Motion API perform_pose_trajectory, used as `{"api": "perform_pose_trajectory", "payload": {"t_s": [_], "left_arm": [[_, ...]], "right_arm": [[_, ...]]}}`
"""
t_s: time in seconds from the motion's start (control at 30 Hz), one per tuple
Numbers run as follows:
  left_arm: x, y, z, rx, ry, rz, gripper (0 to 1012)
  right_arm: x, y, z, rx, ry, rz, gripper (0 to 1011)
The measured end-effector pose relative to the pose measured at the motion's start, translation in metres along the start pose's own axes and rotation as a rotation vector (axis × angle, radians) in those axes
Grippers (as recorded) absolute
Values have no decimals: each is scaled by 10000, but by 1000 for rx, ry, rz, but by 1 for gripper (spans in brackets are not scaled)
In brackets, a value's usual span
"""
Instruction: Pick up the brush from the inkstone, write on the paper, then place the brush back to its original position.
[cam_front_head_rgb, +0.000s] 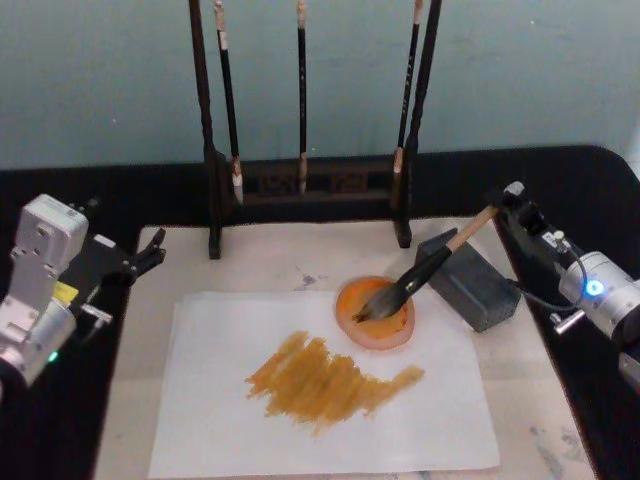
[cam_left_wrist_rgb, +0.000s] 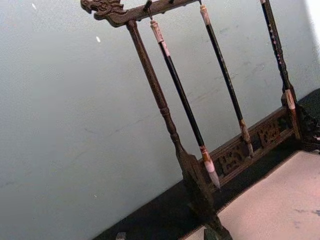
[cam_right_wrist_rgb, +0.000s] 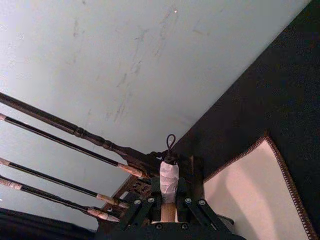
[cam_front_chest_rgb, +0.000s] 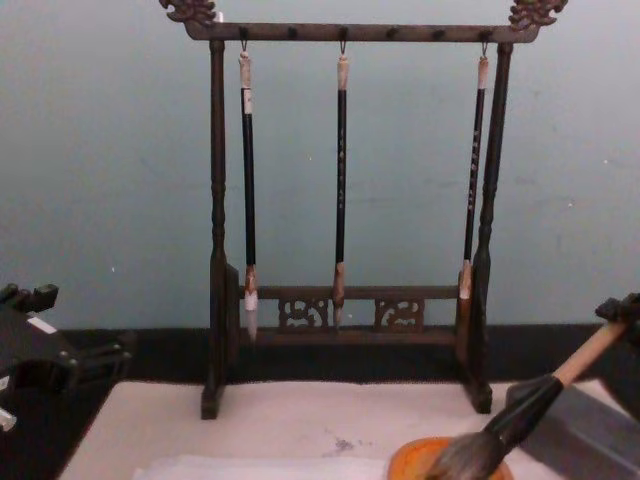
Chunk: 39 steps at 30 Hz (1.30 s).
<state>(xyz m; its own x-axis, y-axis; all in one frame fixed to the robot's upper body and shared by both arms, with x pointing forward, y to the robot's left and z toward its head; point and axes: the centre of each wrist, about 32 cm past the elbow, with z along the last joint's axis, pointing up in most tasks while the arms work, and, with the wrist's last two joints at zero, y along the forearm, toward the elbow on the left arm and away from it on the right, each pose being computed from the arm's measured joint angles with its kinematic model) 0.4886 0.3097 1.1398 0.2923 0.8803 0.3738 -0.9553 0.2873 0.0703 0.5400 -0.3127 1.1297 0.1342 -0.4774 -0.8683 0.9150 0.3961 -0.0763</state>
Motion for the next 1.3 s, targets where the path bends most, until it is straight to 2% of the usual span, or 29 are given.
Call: {"api": "perform_pose_trajectory", "payload": {"t_s": [0.87,1.3], "left_arm": [[0,0,0,0,0,0,1010],[0,0,0,0,0,0,1010]], "right_arm": [[-14,136,5,13,6,-3,163],[-9,157,-6,12,-10,-5,163]]}}
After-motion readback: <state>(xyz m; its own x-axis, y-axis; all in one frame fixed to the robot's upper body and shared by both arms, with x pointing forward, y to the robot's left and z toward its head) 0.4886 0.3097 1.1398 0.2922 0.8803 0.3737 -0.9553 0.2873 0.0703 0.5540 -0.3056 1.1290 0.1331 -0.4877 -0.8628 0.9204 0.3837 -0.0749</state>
